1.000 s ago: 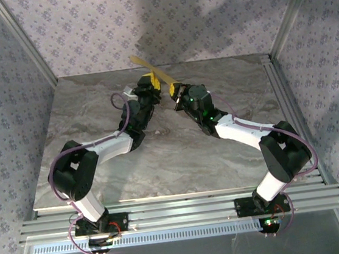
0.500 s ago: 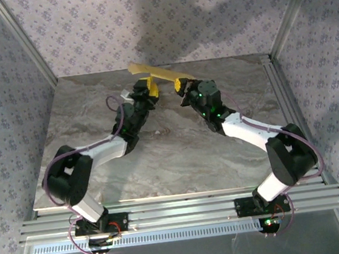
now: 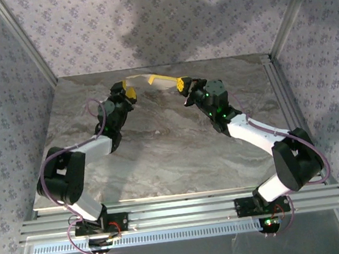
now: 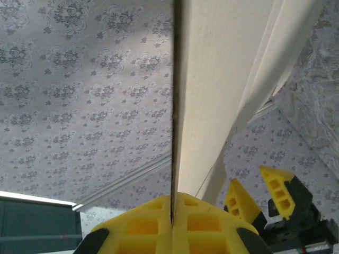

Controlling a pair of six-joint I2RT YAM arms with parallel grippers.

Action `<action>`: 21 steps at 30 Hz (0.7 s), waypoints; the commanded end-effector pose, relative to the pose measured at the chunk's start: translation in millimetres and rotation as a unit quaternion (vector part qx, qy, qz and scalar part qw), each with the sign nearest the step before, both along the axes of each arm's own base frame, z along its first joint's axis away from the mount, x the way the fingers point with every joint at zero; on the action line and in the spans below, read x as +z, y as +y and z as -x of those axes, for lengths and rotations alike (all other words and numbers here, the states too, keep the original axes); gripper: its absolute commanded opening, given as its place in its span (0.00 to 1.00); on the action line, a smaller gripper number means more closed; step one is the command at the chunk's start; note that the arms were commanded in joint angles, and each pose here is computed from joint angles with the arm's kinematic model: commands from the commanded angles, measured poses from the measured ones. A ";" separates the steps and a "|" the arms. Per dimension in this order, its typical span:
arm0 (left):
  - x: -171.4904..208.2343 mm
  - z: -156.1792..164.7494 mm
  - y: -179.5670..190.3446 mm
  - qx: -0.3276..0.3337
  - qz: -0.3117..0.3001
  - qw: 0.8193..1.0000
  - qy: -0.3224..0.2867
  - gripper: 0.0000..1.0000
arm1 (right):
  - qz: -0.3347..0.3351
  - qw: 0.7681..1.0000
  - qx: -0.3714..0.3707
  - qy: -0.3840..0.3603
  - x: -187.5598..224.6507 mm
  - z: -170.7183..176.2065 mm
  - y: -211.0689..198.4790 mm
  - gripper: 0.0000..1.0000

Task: Fold the paper box

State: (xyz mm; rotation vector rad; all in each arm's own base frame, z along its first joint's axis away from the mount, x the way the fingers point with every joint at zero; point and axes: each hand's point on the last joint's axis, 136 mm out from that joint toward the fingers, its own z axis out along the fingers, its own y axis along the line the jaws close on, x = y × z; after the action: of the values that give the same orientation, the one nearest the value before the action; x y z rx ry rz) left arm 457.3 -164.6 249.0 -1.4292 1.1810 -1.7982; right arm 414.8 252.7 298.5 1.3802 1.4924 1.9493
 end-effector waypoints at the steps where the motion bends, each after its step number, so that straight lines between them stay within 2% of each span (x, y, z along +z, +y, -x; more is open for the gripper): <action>1: 18.4 -4.4 1.1 -0.007 0.047 0.999 -0.009 0.47 | -0.026 1.000 0.002 -0.011 15.4 5.5 -4.9 0.00; 5: 20.1 -2.0 10.4 0.003 0.054 0.998 -0.017 0.45 | -0.021 0.999 0.003 -0.025 32.3 8.6 -10.5 0.00; 8: 20.8 11.7 25.4 0.018 0.027 0.999 -0.005 0.44 | 0.012 1.000 0.000 -0.027 46.3 24.4 -23.3 0.00; 10: 22.1 24.7 33.3 0.020 -0.007 1.000 0.015 0.44 | 0.055 0.998 0.009 -0.018 50.8 44.7 -29.9 0.00; 13: 25.3 49.9 48.6 0.031 -0.074 0.996 0.049 0.42 | 0.131 0.990 0.025 0.038 44.1 89.0 -40.1 0.00; 17: 28.2 85.8 64.1 0.027 -0.184 0.977 0.107 0.37 | 0.194 0.977 -0.004 0.089 49.2 141.9 -66.9 0.00; 21: 15.6 101.2 63.4 -0.003 -0.240 0.960 0.144 0.35 | 0.211 0.967 -0.021 0.138 51.0 146.4 -84.2 0.00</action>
State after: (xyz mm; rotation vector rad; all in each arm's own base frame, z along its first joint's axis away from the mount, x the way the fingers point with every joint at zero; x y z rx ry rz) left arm 369.7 -103.6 320.0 -1.3673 1.3629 -1.4686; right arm 270.0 197.0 401.8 1.3303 1.7352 1.6906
